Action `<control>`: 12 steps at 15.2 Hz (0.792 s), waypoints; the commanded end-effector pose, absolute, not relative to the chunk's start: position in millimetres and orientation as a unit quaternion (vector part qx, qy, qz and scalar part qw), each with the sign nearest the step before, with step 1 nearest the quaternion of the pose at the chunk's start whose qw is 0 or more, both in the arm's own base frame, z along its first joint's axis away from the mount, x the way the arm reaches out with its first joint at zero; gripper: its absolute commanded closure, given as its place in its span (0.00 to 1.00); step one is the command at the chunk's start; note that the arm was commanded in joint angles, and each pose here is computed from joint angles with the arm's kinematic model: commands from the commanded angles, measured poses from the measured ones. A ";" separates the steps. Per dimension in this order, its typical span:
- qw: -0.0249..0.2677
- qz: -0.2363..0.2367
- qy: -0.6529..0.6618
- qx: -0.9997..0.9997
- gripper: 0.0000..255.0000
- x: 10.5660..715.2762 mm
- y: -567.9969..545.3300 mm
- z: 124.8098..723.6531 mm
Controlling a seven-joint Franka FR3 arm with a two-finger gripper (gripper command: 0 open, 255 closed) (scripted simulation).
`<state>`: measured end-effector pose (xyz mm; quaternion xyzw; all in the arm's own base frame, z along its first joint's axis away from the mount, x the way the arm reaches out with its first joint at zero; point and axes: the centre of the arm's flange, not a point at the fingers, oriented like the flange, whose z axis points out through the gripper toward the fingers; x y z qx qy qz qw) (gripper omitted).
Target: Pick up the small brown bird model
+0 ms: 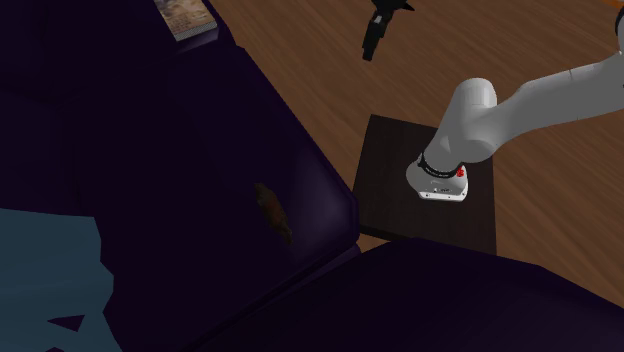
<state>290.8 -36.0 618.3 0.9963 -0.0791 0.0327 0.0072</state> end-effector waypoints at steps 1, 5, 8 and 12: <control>0.007 0.033 -0.079 0.996 0.00 290.8 -36.0 618.3; 0.007 0.032 -0.113 0.993 0.00 291.0 16.7 611.3; 0.007 0.031 -0.138 0.990 0.00 293.4 56.2 606.2; 0.008 0.030 -0.172 0.985 0.00 299.8 108.5 599.4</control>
